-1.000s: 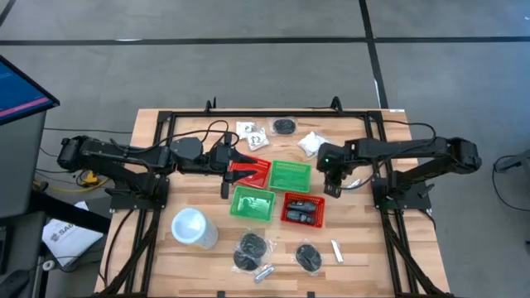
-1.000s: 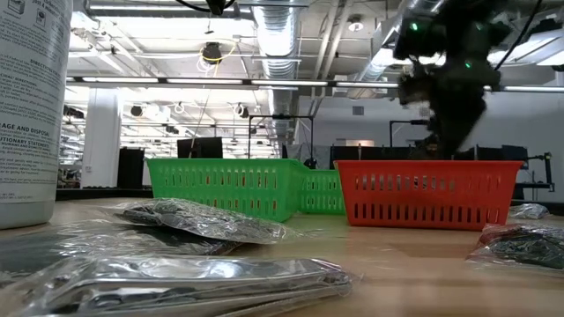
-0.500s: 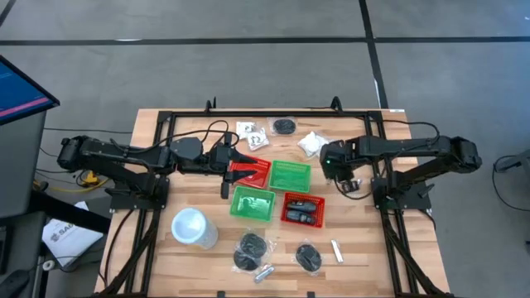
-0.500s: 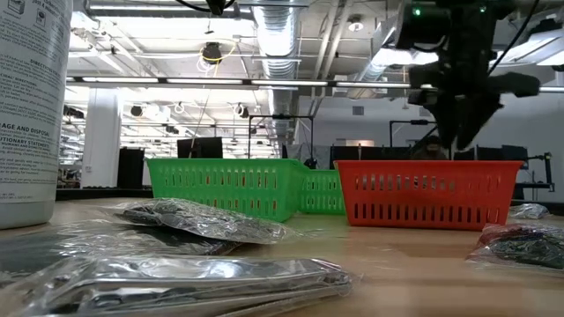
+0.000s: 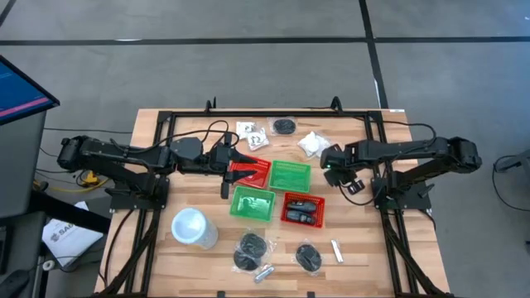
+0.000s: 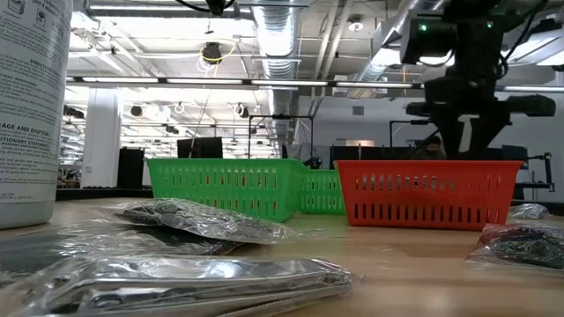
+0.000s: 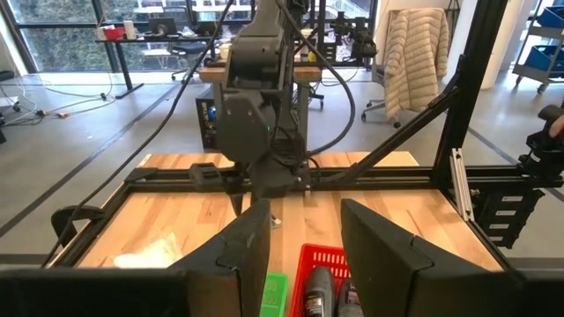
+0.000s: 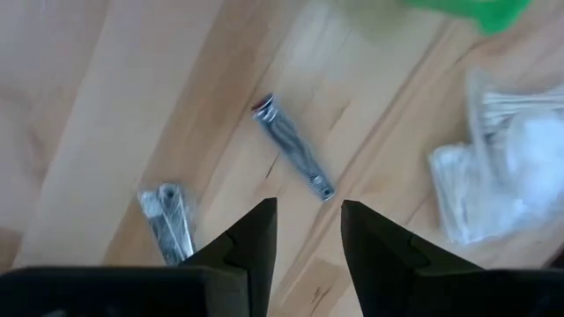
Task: Pick & Place Travel size toiletries
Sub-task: Put the silver nail cutter into the top left red bin
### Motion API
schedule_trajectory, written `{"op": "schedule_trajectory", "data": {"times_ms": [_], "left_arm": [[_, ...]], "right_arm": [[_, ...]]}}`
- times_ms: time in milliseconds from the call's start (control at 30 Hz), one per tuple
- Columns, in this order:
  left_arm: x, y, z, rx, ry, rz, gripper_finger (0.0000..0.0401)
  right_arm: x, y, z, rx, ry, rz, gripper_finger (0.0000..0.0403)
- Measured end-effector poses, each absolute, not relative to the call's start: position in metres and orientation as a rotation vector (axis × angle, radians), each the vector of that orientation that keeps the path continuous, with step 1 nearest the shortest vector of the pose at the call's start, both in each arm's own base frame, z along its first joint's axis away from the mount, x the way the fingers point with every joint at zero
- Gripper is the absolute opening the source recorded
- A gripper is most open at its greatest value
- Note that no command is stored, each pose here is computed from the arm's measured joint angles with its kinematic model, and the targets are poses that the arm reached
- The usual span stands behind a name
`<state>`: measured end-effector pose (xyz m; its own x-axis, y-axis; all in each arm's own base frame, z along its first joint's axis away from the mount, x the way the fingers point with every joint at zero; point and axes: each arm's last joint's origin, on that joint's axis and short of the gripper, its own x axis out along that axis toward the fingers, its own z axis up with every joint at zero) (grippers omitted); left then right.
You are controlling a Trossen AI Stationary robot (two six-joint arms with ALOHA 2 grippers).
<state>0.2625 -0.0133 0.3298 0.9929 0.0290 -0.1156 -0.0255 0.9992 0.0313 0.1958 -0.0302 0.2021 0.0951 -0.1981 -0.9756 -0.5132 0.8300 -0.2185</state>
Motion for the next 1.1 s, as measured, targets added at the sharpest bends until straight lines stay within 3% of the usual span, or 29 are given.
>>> {"op": "schedule_trajectory", "data": {"times_ms": [400, 767, 1100], "left_arm": [[0.263, -0.013, 0.330, 0.030, 0.117, 0.027, 0.0131], [0.262, -0.013, 0.330, 0.030, 0.118, 0.027, 0.0131], [0.262, -0.013, 0.330, 0.030, 0.118, 0.027, 0.0131]], "right_arm": [[0.201, -0.030, 0.179, -0.637, 1.477, 0.294, 0.0118], [0.216, -0.033, 0.145, -0.612, 1.595, 0.350, 0.0118], [0.220, -0.033, 0.143, -0.622, 1.567, 0.343, 0.0118]]}}
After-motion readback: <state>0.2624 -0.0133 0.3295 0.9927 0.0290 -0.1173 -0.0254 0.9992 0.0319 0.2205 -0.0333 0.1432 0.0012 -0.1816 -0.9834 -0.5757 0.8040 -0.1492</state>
